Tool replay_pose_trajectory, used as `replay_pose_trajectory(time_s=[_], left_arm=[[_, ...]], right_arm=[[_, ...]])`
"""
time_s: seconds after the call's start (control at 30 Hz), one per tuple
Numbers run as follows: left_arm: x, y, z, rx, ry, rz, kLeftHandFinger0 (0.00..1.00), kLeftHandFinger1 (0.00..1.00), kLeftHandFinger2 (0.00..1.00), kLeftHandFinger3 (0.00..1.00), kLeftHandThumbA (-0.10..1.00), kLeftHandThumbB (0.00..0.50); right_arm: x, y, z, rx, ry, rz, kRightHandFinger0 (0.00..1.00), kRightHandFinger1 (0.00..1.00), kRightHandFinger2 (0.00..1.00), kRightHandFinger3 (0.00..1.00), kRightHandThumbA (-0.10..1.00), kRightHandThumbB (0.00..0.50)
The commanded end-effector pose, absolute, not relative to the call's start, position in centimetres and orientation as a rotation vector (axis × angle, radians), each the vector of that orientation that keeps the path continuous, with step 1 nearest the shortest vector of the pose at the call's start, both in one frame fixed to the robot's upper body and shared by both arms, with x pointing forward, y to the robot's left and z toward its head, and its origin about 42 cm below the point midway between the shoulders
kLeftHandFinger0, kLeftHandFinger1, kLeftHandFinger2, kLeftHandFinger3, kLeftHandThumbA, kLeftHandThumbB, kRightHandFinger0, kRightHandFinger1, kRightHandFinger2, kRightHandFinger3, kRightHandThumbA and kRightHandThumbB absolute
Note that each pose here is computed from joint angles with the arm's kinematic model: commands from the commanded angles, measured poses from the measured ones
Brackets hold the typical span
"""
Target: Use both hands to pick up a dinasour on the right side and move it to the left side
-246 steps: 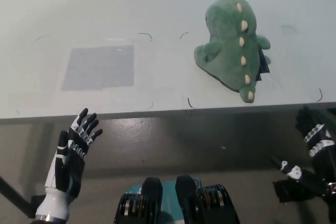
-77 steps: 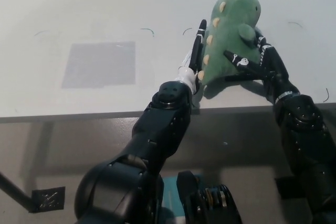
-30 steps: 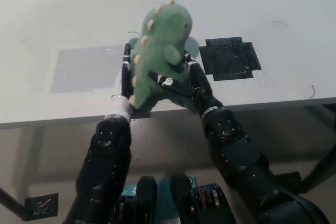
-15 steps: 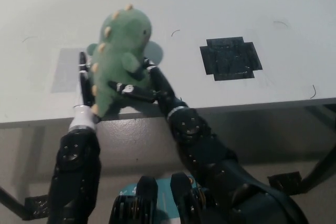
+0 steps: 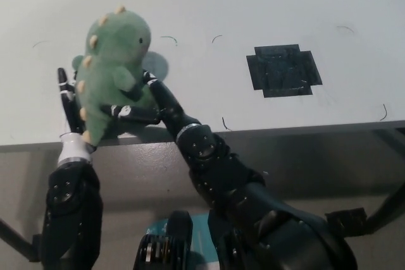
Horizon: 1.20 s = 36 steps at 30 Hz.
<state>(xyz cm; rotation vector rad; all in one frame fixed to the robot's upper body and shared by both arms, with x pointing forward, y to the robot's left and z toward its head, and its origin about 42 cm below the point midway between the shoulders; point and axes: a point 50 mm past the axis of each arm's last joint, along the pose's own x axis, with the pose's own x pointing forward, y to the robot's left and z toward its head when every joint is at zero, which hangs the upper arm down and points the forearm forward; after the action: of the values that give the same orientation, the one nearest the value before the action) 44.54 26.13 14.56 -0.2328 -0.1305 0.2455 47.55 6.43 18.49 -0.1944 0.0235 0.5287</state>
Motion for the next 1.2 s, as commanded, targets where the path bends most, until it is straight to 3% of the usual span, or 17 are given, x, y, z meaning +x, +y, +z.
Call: replay_pose_trajectory(time_s=[0.0,0.1,0.27,0.47,0.83,1.0,1.03,1.1,1.17], left_arm=[[45.0,26.2,16.5,-0.249,-0.187,0.264,1.00,1.00,1.00,1.00,1.00,0.142],[45.0,26.5,16.8,-0.271,-0.205,0.262,1.00,1.00,1.00,1.00,1.00,0.148],[45.1,26.4,16.7,-0.257,-0.213,0.251,1.00,1.00,1.00,1.00,1.00,0.106],[44.9,25.9,16.6,-0.250,-0.201,0.254,1.00,1.00,1.00,1.00,1.00,0.159],[44.6,25.7,16.2,-0.243,-0.198,0.260,1.00,1.00,1.00,1.00,1.00,0.153],[44.4,26.2,15.9,-0.207,-0.185,0.237,1.00,1.00,1.00,1.00,1.00,0.183],[44.3,26.3,15.7,-0.213,-0.183,0.228,1.00,1.00,1.00,1.00,1.00,0.158],[44.0,26.7,15.3,-0.231,-0.179,0.232,1.00,1.00,1.00,1.00,1.00,0.150],[43.7,27.0,15.1,-0.218,-0.160,0.252,1.00,1.00,1.00,1.00,1.00,0.171]], right_arm=[[45.9,11.8,21.9,-0.243,-0.068,0.723,1.00,1.00,1.00,1.00,1.00,0.048],[45.8,11.9,22.1,-0.232,-0.064,0.736,1.00,1.00,1.00,1.00,1.00,0.056],[45.9,11.7,22.0,-0.247,-0.085,0.739,1.00,1.00,1.00,1.00,1.00,0.041],[46.0,11.1,21.5,-0.245,-0.090,0.732,1.00,1.00,1.00,1.00,1.00,0.058],[45.9,10.8,21.0,-0.239,-0.083,0.740,1.00,1.00,1.00,1.00,1.00,0.048],[46.0,10.7,21.0,-0.284,-0.090,0.718,1.00,1.00,1.00,1.00,1.00,0.083],[46.1,10.5,20.9,-0.301,-0.093,0.697,1.00,1.00,1.00,1.00,1.00,0.149],[46.2,10.4,20.9,-0.317,-0.095,0.670,1.00,1.00,1.00,1.00,1.00,0.125],[46.4,10.0,20.9,-0.317,-0.105,0.654,1.00,1.00,1.00,1.00,1.00,0.142]])
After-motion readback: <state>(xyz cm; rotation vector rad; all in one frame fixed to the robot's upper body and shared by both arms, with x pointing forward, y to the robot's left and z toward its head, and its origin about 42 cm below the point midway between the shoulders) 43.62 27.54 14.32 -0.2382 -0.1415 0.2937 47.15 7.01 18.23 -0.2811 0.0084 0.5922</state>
